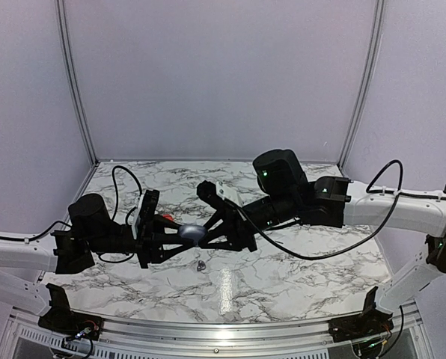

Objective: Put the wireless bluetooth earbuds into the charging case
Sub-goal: Pass from the left arm to the right, then pass from the right arm to the left, then open the charging case at the center of the board, then pick up the left earbud from the center of the board, then insert the left earbud into the left side groove of the charging case.

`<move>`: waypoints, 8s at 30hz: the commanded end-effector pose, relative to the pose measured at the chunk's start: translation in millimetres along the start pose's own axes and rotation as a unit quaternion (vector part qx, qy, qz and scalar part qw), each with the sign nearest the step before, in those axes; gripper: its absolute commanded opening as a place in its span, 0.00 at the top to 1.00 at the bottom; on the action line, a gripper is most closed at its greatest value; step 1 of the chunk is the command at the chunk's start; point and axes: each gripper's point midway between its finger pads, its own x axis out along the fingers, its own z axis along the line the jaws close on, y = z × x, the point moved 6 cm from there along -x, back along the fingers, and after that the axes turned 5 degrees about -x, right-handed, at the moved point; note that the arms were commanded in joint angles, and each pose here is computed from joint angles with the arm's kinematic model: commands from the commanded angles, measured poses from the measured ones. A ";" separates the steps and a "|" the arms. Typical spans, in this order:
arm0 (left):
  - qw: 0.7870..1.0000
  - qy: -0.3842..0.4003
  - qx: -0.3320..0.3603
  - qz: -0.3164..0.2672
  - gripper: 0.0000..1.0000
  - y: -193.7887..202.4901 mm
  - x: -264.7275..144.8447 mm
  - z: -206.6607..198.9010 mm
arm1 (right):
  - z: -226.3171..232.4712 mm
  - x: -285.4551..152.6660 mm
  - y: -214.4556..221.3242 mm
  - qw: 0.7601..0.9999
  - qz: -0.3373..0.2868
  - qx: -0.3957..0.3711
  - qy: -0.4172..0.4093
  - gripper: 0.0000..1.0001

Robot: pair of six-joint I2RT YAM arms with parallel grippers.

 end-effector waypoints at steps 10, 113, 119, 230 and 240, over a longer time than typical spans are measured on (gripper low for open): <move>0.999 -0.038 -0.019 0.003 0.59 5.2 -1.8 8.5 | 3.7 -10.4 -22.4 0.999 -0.036 -0.019 0.004 0.88; 0.979 -0.179 -0.070 -0.067 1.00 34.2 -69.3 24.2 | -83.2 71.6 153.8 0.956 0.134 0.230 0.121 0.69; 0.979 -0.179 -0.067 -0.066 1.00 33.4 -68.7 24.4 | -91.9 84.3 163.9 0.949 0.147 0.246 0.131 0.72; 0.998 0.017 0.054 0.039 1.00 42.3 -21.4 -21.9 | 40.5 54.5 -30.9 0.966 0.182 -0.166 0.081 1.00; 0.998 0.024 0.053 0.035 1.00 41.5 -23.8 -25.0 | 39.4 55.7 -19.2 0.948 0.220 -0.197 0.122 0.99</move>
